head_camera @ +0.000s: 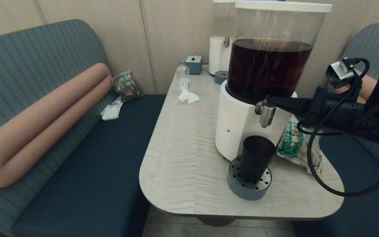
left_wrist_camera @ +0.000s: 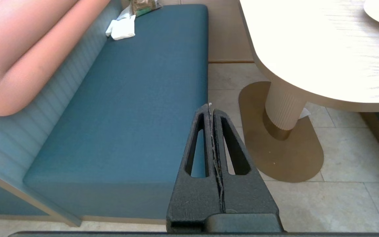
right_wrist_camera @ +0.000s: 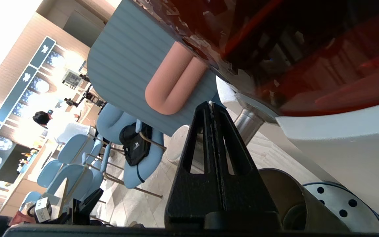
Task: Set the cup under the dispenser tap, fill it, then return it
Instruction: Turn on the faucet
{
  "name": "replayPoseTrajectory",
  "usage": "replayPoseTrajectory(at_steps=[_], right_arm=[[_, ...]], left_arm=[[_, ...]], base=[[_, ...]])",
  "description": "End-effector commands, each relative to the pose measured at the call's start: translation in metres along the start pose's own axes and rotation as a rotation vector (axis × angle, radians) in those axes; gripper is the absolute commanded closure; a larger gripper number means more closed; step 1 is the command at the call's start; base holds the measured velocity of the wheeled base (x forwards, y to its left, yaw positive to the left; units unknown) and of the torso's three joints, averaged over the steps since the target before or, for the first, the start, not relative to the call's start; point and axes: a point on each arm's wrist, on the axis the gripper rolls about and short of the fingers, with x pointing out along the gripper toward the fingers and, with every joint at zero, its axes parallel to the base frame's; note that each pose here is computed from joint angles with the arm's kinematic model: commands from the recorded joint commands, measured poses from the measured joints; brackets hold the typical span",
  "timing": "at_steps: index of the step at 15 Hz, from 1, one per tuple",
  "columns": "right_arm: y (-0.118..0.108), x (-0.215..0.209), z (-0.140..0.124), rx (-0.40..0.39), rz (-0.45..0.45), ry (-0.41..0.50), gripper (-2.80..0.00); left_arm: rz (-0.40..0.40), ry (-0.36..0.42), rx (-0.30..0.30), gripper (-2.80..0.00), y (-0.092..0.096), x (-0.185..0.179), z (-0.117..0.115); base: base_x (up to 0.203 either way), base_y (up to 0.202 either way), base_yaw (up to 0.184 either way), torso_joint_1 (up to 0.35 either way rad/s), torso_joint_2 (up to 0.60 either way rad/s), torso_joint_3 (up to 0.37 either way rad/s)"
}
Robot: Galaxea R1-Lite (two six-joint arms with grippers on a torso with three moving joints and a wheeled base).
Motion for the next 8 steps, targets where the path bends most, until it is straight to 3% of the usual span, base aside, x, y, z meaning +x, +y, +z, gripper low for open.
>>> replayPoseTrajectory(at_steps=[1, 8], right_arm=[[-0.0014, 0.0043, -0.0021, 0.008, 0.007, 0.013, 0.0], [-0.0008, 0.012, -0.0051, 0.01, 0.012, 0.022, 0.0]], left_arm=[[0.001, 0.002, 0.0, 0.0, 0.0, 0.0001, 0.0], [0.001, 0.002, 0.0, 0.0, 0.0, 0.0001, 0.0]], base=[[0.0, 0.0, 0.0, 0.0, 0.0, 0.0], [0.0, 0.0, 0.0, 0.0, 0.0, 0.0]])
